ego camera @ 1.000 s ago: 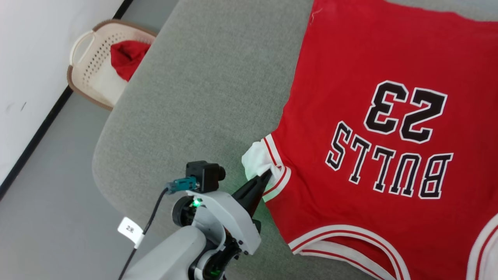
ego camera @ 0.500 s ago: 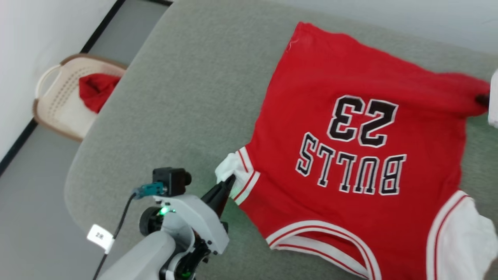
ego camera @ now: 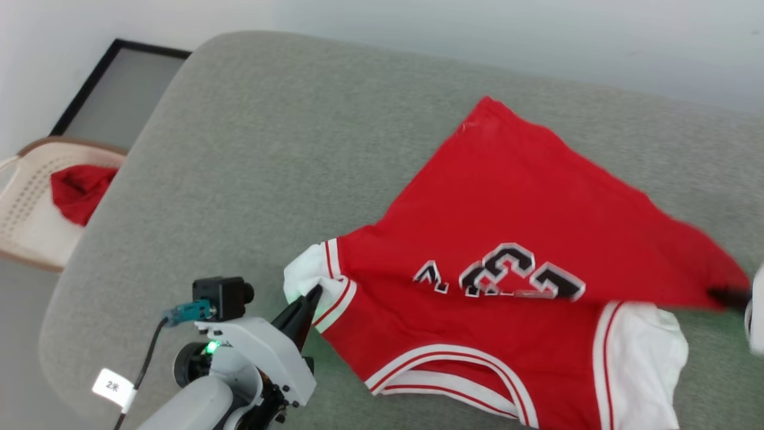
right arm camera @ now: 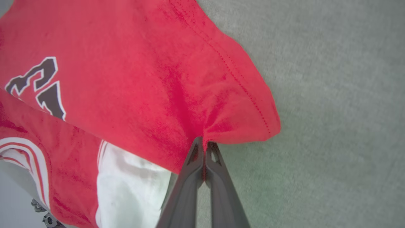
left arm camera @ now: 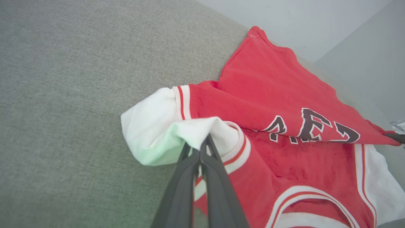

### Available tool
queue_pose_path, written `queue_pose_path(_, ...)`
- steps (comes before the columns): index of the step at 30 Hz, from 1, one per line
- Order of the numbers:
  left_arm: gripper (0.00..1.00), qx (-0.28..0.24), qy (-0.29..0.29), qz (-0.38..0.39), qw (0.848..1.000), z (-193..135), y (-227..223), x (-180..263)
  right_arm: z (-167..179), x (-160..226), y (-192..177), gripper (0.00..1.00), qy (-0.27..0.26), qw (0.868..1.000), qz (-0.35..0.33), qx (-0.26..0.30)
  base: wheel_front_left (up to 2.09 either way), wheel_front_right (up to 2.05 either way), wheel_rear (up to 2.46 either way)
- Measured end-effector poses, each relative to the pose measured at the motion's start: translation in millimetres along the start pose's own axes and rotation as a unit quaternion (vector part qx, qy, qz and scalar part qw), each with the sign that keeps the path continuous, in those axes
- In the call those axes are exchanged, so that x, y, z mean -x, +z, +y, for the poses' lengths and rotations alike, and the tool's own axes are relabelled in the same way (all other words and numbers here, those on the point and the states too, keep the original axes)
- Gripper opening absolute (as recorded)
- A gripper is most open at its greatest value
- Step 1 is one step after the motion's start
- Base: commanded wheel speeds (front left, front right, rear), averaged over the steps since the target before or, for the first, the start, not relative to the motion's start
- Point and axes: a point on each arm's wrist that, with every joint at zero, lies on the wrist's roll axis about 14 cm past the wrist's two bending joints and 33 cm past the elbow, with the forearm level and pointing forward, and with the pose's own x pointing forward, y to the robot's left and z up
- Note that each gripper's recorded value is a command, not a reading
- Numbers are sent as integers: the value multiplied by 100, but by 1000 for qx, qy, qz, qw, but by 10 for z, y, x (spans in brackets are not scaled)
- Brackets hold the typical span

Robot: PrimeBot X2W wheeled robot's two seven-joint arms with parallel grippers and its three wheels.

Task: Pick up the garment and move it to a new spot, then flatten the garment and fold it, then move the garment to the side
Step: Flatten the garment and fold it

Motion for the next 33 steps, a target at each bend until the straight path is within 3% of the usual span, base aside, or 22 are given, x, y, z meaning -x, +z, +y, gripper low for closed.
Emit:
queue_pose_path(10,0,-4,-18,5,1000,-140,8,-41,158,282,-818,0,-1,997,28,-73,0,0,0)
queue_pose_path(15,0,-5,-24,8,1000,-183,-9,-68,153,292,-843,0,-14,997,6,-82,0,0,0)
queue_pose_path(16,0,-4,-25,9,1000,-189,-11,-70,134,298,-820,45,-23,997,-1,-73,0,0,0)
queue_pose_path(17,0,-4,-26,8,1000,-195,-10,-70,124,302,-814,100,-28,997,-3,-68,0,0,0)
queue_pose_path(27,0,-6,-25,5,1000,-203,-7,2,223,481,-596,100,-32,995,-88,-19,0,0,0)
queue_pose_path(30,0,-4,-21,4,1000,-182,-12,24,282,614,-400,100,-37,987,-154,15,0,0,0)
queue_pose_path(33,0,-3,-20,0,1000,-184,-1,25,337,776,-154,100,-48,967,-244,50,0,0,0)
